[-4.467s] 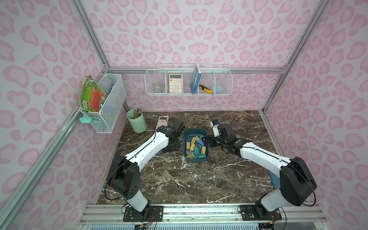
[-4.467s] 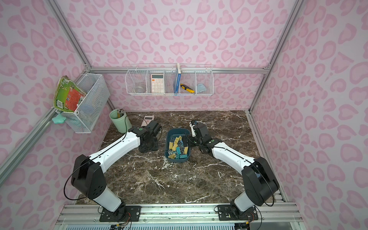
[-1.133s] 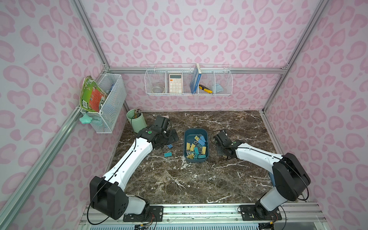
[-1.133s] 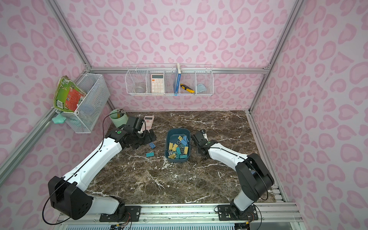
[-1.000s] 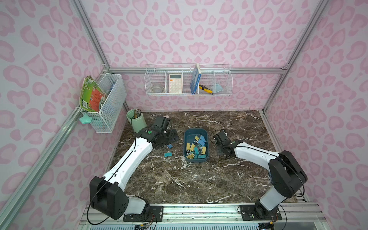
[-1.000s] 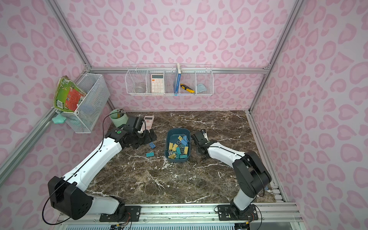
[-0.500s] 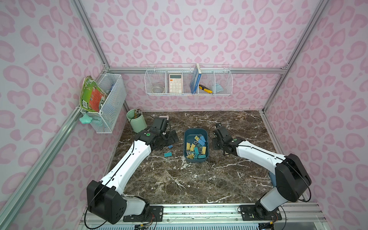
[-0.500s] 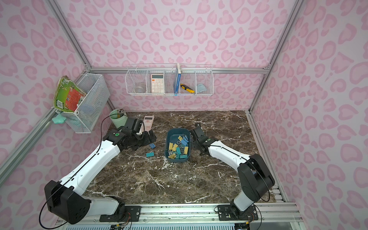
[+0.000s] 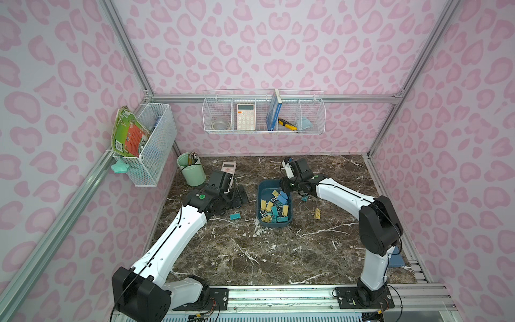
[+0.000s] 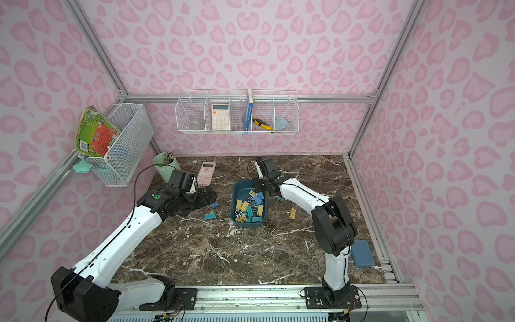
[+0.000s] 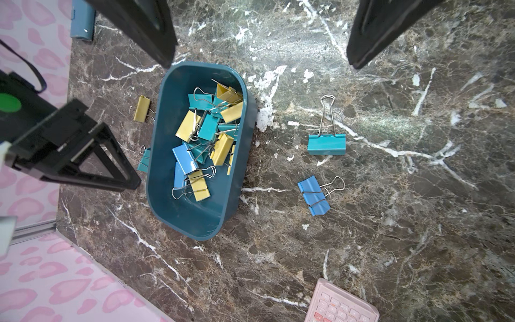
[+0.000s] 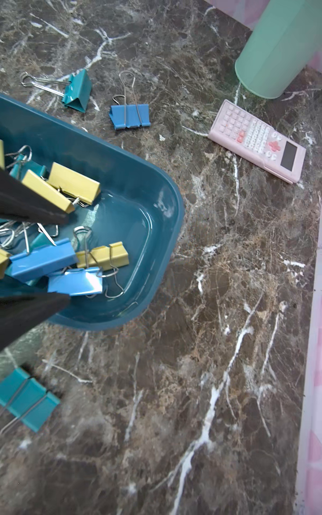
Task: Take out the binder clips from the storage box
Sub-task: Place the binder clip at the center of the board, then pick up the binder clip from the storage box.
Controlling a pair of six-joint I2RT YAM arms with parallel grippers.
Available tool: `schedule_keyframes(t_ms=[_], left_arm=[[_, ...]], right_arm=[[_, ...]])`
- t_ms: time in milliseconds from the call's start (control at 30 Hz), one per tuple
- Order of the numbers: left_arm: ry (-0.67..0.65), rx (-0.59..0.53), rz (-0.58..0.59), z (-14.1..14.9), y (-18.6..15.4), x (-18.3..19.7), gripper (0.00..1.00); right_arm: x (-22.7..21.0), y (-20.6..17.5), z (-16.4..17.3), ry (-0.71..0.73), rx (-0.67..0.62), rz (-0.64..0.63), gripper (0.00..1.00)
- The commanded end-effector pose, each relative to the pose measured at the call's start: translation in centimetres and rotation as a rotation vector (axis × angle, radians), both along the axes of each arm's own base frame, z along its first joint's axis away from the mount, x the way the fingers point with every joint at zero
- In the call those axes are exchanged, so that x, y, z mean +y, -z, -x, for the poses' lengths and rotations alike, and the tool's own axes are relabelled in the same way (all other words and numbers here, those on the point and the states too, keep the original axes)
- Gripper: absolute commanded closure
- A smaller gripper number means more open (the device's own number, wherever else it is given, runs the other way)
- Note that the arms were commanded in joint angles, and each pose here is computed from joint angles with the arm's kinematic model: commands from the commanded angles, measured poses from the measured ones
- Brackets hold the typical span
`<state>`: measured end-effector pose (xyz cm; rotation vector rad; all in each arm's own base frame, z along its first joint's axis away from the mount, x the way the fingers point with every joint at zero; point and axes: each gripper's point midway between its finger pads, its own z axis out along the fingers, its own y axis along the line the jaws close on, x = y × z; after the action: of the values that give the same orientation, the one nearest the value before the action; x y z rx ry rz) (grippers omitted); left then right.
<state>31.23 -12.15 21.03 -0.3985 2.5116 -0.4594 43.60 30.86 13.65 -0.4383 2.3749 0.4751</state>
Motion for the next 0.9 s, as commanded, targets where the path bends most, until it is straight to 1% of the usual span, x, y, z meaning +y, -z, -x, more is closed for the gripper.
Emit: schedule_keyframes(t_ms=[0, 133, 333, 500, 633, 733, 833, 867], left_arm=[[0.007, 0.003, 0.012, 0.5, -0.1, -0.1, 0.01], [0.006, 0.003, 0.000, 0.7, -0.2, 0.2, 0.01], [0.002, -0.003, -0.013, 0.8, -0.5, 0.5, 0.01], [0.003, 0.000, -0.017, 0.9, -0.4, 0.6, 0.01], [0.001, 0.000, -0.020, 0.9, -0.5, 0.6, 0.01], [0.001, 0.001, -0.021, 1.0, -0.4, 0.7, 0.01], [0.000, 0.003, -0.025, 1.0, -0.3, 0.7, 0.01], [0.000, 0.003, -0.025, 0.9, -0.3, 0.7, 0.01]], right_arm=[[0.8, 1.3, 0.1, -0.054, 0.054, -0.009, 0.57], [1.2, 2.8, -0.4, -0.068, 0.074, 0.007, 0.58], [0.8, 4.4, -1.6, -0.032, 0.087, 0.031, 0.57], [1.0, 5.8, -2.3, -0.030, 0.108, 0.049, 0.59], [1.4, 6.3, -2.2, -0.041, 0.129, 0.035, 0.66], [1.7, 6.3, -1.9, -0.050, 0.137, 0.019, 0.80], [1.7, 5.7, -1.7, -0.053, 0.134, 0.003, 0.97], [1.9, 5.2, -1.7, -0.057, 0.130, -0.006, 1.00]])
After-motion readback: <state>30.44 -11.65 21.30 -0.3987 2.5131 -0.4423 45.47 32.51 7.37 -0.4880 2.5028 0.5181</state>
